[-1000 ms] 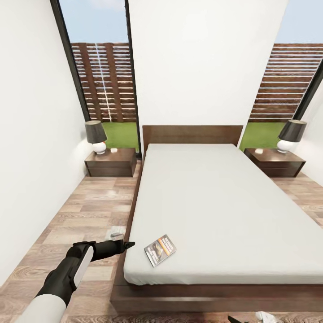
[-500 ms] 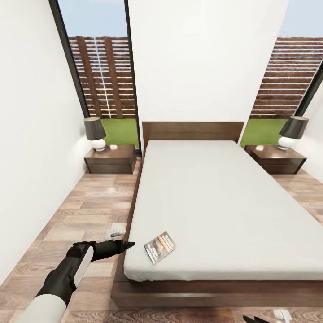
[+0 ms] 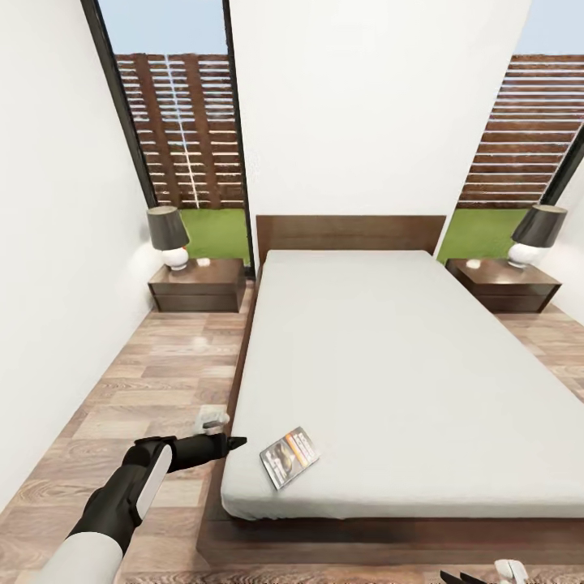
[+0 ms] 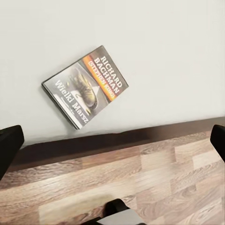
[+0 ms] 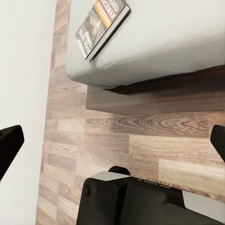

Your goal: In the bedroom, move the book from the bed onto either nightstand, and place the two sandals side by side next to the bed.

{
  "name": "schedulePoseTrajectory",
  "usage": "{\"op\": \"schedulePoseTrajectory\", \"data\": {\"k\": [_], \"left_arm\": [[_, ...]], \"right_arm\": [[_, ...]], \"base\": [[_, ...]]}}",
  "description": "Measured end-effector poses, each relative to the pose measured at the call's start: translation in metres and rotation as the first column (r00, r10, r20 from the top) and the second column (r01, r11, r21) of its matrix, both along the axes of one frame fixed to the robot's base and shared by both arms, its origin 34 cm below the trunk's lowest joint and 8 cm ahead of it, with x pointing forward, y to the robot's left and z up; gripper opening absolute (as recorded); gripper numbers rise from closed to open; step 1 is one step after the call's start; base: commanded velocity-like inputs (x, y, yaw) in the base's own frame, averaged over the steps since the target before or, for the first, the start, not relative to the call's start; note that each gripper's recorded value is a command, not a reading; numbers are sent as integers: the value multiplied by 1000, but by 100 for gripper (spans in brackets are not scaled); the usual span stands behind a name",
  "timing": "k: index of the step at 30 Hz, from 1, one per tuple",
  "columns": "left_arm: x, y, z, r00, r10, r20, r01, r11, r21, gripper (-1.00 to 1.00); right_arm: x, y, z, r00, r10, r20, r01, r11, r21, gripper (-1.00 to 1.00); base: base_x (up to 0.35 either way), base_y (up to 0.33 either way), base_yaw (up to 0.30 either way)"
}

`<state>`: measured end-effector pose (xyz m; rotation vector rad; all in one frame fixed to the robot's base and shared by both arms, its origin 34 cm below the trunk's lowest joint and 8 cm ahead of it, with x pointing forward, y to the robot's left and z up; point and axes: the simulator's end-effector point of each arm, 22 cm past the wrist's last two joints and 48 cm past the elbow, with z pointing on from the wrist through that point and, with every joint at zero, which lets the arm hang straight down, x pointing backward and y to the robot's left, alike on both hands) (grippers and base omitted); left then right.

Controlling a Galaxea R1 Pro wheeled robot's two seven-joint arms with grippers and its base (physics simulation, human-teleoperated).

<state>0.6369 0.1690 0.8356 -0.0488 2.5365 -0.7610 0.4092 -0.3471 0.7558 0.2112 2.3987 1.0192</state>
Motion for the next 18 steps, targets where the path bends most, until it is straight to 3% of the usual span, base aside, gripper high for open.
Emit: {"op": "schedulePoseTrajectory", "data": {"k": [11, 18], "left_arm": [[-3, -1, -9, 1000, -2, -18, 2, 1000, -1, 100], [-5, -1, -15, 1000, -1, -29, 1, 1000, -1, 100]], "right_arm": [[-4, 0, -5, 1000, 0, -17, 0, 1000, 0, 100], [-7, 0, -9, 1000, 0, -29, 0, 1000, 0, 100]], "base": [[183, -165, 0], [38, -31, 0]]}}
